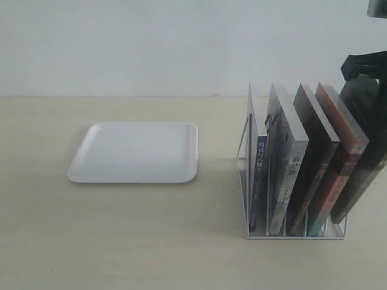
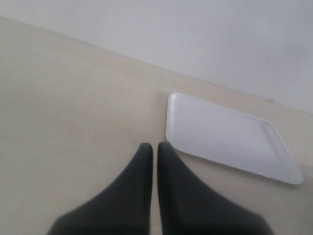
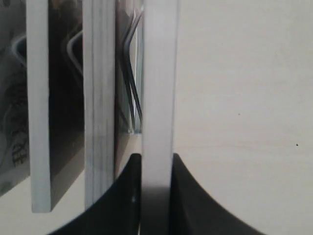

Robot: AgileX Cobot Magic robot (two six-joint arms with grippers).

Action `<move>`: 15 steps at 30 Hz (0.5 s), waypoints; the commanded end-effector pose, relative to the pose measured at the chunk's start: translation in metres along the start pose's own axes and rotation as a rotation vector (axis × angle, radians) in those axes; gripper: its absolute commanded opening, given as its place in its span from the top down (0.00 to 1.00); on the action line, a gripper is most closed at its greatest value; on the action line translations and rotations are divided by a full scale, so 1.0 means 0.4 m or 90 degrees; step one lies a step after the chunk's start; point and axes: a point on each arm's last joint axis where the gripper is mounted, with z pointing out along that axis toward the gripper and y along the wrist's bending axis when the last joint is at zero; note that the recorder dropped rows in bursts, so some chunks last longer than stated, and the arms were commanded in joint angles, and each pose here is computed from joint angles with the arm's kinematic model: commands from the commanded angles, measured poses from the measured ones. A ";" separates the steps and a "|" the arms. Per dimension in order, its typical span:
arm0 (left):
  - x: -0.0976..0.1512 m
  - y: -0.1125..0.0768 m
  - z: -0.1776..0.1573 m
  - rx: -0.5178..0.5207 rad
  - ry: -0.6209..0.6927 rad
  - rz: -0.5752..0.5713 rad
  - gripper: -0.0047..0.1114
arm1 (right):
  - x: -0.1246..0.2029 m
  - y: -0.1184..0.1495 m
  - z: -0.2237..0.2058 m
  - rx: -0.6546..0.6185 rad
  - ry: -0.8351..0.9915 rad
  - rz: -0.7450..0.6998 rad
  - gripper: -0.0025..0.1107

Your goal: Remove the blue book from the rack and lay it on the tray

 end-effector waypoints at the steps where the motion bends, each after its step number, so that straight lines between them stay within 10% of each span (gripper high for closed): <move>1: -0.004 -0.001 -0.001 0.003 -0.009 0.000 0.92 | -0.008 -0.001 0.009 0.004 -0.005 0.004 0.98; 15: -0.004 -0.001 -0.001 0.003 -0.009 0.000 0.92 | -0.036 -0.002 0.059 0.005 -0.002 0.008 0.98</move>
